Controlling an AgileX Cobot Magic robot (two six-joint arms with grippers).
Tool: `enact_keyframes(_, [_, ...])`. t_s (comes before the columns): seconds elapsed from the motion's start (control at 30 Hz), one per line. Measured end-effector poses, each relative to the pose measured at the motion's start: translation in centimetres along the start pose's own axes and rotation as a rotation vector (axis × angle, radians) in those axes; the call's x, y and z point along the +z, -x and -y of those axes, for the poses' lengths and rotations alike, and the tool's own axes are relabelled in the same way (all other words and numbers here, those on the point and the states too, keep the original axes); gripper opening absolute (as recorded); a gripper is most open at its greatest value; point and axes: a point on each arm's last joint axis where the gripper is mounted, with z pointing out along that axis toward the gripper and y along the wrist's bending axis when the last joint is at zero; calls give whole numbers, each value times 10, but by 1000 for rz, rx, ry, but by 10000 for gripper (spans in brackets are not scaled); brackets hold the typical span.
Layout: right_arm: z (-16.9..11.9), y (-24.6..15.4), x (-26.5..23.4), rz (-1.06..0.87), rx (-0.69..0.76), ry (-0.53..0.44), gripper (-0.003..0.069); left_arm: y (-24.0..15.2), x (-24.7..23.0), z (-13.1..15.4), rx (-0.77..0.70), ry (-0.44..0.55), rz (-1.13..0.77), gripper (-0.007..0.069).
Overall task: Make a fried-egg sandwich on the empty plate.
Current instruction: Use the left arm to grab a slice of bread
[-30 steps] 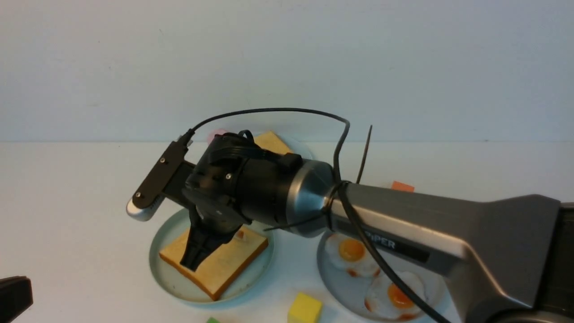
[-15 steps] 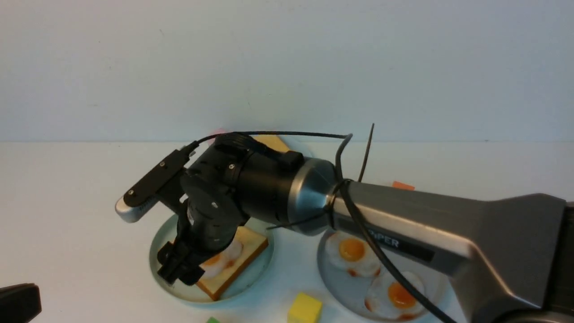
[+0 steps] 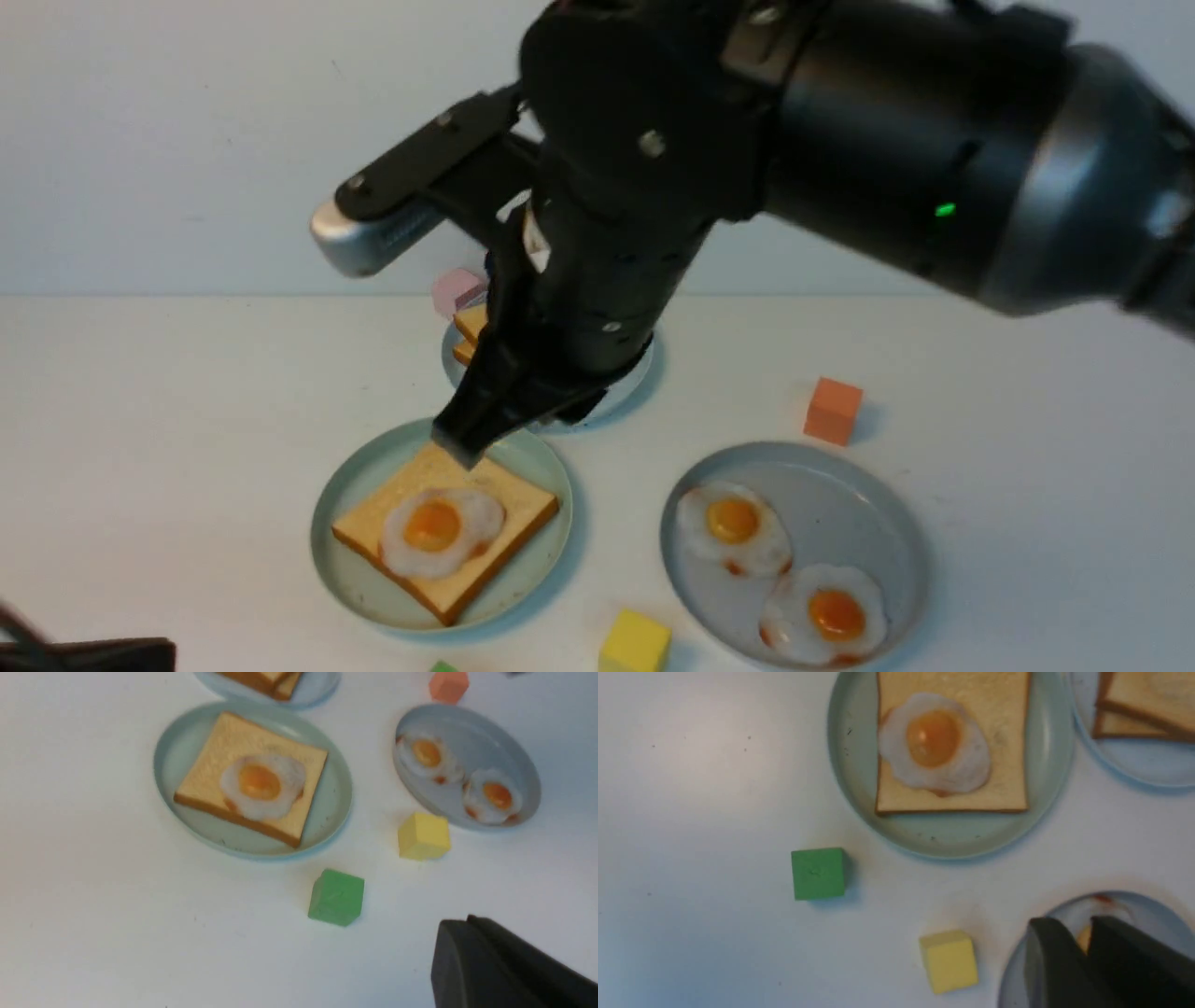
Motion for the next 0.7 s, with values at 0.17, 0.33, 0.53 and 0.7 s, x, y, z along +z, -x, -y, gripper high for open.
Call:
enact_keyframes(0.17, [9, -43, -69, 71, 51, -20, -10, 32, 54, 11, 48, 40, -197, -13])
enact_keyframes(0.33, [13, -98, -107, 92, 123, -23, -10, 75, 116, 24, 128, 41, -300, -13])
enact_keyframes(0.53, [15, -172, -143, 151, 239, -14, -10, 117, 193, 37, 287, 20, -394, -13])
enact_keyframes(0.7, [15, -207, -156, 193, 316, -5, -9, 136, 235, 42, 362, 4, -449, -13])
